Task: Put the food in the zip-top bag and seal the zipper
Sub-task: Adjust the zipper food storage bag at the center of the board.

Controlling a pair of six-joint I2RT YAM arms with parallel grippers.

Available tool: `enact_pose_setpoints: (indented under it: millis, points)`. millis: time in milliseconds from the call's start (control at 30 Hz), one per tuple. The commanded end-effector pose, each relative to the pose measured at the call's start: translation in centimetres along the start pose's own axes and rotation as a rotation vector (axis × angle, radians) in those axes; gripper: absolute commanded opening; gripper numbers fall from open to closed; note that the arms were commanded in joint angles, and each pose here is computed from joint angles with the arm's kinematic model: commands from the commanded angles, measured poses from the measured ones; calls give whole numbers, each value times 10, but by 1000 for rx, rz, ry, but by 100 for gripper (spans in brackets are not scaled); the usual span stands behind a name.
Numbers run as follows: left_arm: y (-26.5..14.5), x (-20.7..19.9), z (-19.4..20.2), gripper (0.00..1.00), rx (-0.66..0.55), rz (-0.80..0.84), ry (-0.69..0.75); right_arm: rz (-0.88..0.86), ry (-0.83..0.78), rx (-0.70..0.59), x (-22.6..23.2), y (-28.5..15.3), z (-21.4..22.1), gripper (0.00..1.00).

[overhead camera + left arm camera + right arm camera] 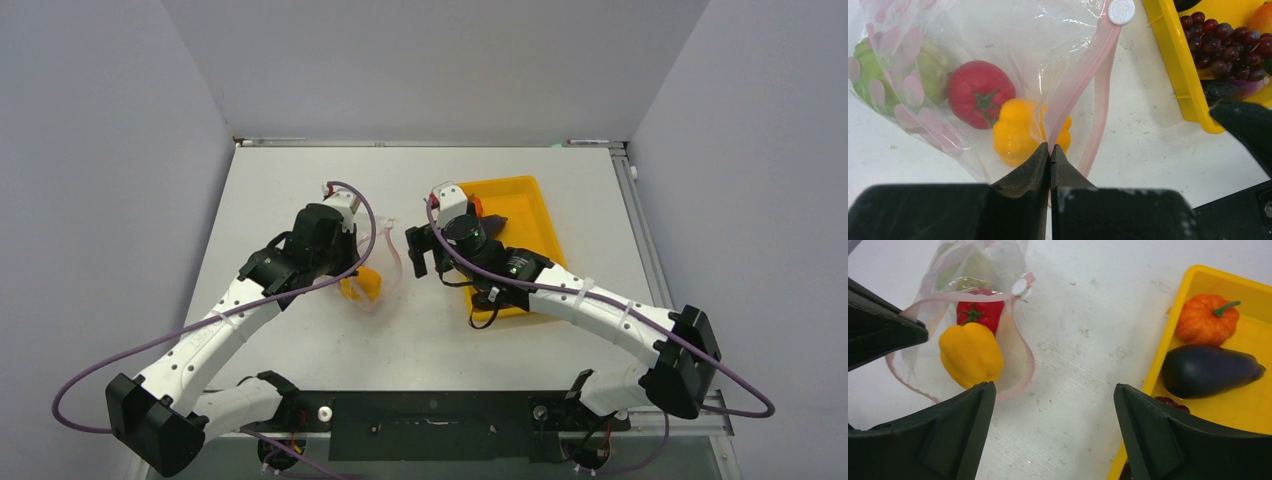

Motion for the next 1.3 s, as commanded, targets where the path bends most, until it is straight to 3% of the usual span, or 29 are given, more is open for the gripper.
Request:
enact_pose_setpoints:
  millis: [0, 267, 467, 1000, 1267]
  points:
    - [-6, -8, -15, 0, -51, 34, -8, 163, 19, 23, -40, -18, 7, 91]
    - [-5, -9, -14, 0, -47, 35, -8, 314, 101, 95, -91, -33, 32, 91]
    - [-4, -8, -13, 0, -43, 29, -7, 326, 130, 94, -98, -46, 42, 91]
    - [-4, -8, -13, 0, -44, 25, -9, -44, 420, 1, -31, -37, 48, 80]
    - [-4, -8, -13, 0, -44, 30, -9, -155, 461, 0, 14, -18, 43, 77]
Point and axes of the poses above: each gripper's point midway between its finger pads, its own y axis out along the fingers, its own x axis along the line the jaws close on, z = x × y, the point moved 3 cm from there along -y, back along the fingers, and after that the axes turned 8 degrees about -y, right-handed, at the moved point
